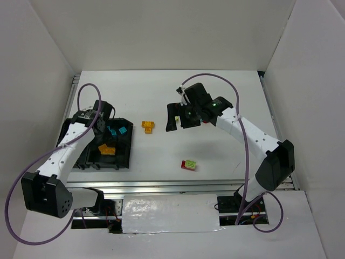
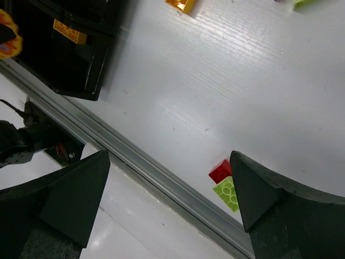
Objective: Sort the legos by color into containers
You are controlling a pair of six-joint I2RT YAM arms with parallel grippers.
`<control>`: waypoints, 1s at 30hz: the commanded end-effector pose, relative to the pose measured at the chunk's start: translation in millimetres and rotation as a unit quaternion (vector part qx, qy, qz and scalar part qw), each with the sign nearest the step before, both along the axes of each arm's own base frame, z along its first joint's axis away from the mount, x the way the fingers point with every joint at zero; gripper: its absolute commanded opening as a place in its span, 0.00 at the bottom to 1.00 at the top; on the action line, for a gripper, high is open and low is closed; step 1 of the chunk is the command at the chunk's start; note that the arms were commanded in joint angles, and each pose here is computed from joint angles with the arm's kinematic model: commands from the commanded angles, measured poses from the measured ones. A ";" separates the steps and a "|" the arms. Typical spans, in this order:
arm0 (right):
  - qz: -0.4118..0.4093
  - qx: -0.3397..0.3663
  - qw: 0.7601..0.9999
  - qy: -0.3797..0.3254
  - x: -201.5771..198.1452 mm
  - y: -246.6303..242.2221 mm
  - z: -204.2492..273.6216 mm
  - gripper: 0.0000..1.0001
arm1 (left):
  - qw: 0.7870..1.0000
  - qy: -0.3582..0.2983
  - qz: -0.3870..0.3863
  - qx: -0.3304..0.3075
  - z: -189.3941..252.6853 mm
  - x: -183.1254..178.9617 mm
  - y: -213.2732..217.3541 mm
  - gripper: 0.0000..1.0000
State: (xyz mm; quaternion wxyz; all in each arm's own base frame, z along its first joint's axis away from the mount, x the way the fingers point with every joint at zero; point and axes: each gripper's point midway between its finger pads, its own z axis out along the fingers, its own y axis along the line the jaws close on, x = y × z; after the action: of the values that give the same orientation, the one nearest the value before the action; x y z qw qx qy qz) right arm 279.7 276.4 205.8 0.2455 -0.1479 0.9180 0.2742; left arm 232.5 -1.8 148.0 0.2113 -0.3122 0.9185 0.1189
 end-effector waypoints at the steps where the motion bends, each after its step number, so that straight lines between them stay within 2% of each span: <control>1: 0.009 0.011 0.999 -0.028 13.9 6.9 15.5 1.00 | 1.000 -0.016 0.008 -0.017 -10.6 9.4 -5.2 0.68; 4: 0.008 0.006 1.000 -0.025 18.8 9.4 6.0 1.00 | 1.000 -0.005 0.010 -0.015 -21.6 8.3 -4.3 0.85; 9: -0.028 -0.010 0.999 -0.014 42.6 17.7 -12.3 1.00 | 1.000 0.000 0.006 -0.012 -17.2 13.3 -4.6 1.00; 14: -0.113 -0.077 0.991 -0.005 89.5 31.9 -40.5 1.00 | 0.999 -0.047 -0.013 0.009 35.5 35.5 0.8 1.00; 15: -0.120 -0.104 0.987 0.008 93.5 34.5 -59.9 1.00 | 0.998 -0.057 -0.024 0.013 44.9 40.4 1.0 0.99; 16: -0.124 -0.101 0.987 -0.006 102.0 43.3 -52.0 1.00 | 0.997 -0.070 -0.027 0.011 53.4 44.5 0.6 1.00; 18: -0.132 -0.137 0.982 0.003 101.5 53.0 -74.5 1.00 | 0.994 -0.104 -0.025 0.009 78.9 54.1 0.1 1.00; 24: -0.139 -0.140 0.980 -0.014 98.5 101.3 -84.0 1.00 | 0.985 -0.159 -0.058 -0.033 115.1 76.7 -18.1 1.00; 30: -0.156 -0.148 0.976 -0.032 97.0 130.2 -107.1 0.87 | 0.978 -0.157 -0.113 -0.076 117.2 85.9 -39.8 1.00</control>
State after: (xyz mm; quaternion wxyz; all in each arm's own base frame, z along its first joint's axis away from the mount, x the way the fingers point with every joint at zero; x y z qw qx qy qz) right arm 364.2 402.2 94.0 0.2575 -0.0811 0.9573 0.1039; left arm 311.4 -30.0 261.0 0.3432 -0.2714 0.8992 0.0044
